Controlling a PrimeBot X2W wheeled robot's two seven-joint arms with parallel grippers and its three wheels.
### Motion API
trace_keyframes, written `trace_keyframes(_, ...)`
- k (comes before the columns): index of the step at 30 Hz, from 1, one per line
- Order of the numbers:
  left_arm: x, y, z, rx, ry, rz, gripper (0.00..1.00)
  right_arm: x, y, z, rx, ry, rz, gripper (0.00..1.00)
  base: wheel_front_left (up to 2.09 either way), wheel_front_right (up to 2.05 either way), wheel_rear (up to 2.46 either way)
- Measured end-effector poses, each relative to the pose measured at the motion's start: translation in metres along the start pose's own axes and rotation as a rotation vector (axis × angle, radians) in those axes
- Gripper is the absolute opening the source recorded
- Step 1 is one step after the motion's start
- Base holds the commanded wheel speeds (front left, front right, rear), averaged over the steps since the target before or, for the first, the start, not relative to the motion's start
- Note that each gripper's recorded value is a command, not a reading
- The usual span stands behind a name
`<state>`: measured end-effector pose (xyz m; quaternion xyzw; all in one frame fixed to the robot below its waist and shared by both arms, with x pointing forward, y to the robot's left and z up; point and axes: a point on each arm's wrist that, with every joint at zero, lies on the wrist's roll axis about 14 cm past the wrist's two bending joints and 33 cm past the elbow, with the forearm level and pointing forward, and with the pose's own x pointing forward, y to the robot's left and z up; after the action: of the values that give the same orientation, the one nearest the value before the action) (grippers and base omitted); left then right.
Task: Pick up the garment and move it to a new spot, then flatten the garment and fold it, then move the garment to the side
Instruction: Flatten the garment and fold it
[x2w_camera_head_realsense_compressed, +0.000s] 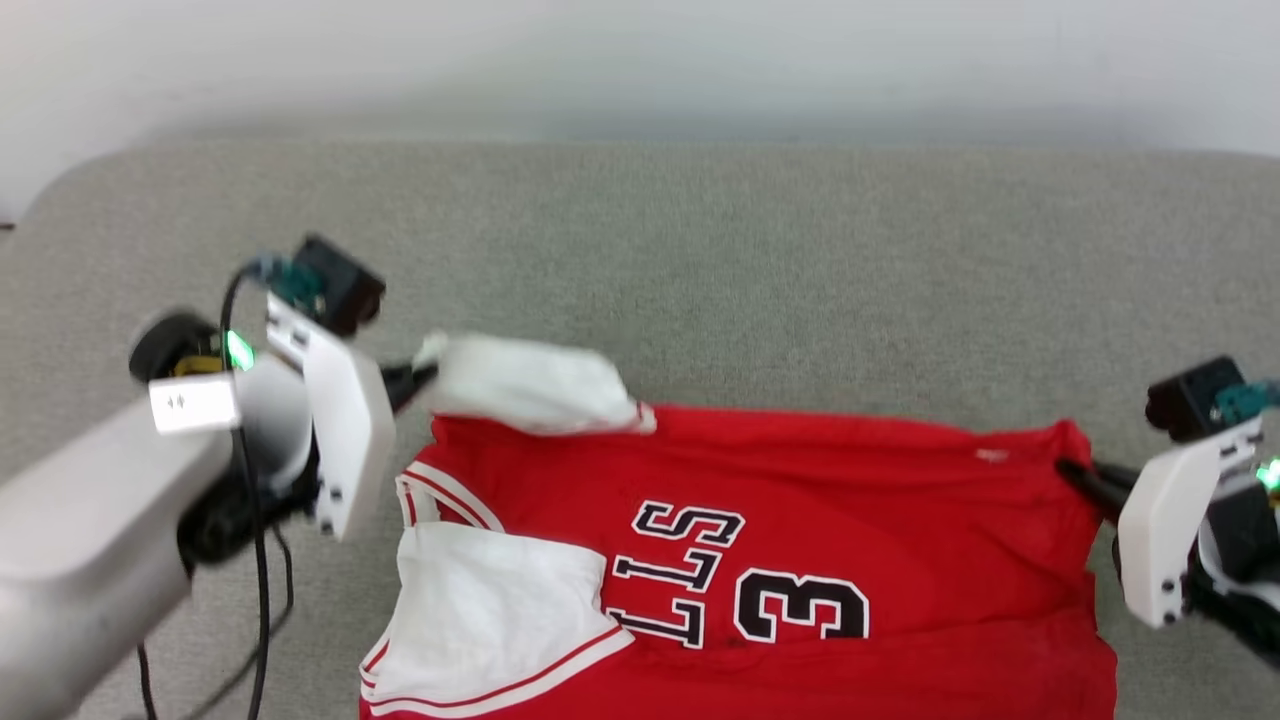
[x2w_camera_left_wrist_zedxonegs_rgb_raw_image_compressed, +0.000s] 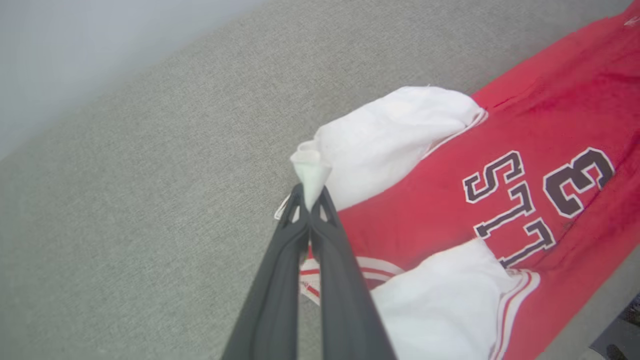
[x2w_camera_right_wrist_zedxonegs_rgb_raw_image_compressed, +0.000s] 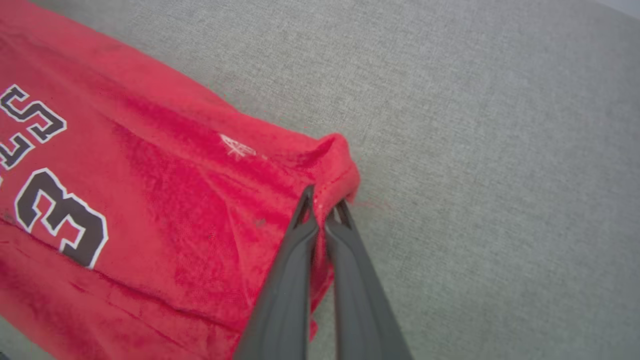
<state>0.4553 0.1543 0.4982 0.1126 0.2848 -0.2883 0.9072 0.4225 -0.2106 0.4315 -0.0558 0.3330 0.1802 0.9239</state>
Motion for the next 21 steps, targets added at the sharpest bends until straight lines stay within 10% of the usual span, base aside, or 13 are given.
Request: trace_keyframes(21,-0.057,-0.070,-0.137,-0.254,0.193,-0.040,0.00,-0.039,0.040,-0.080,0.114,0.111,0.067,0.00,0.00,0.00,0.00)
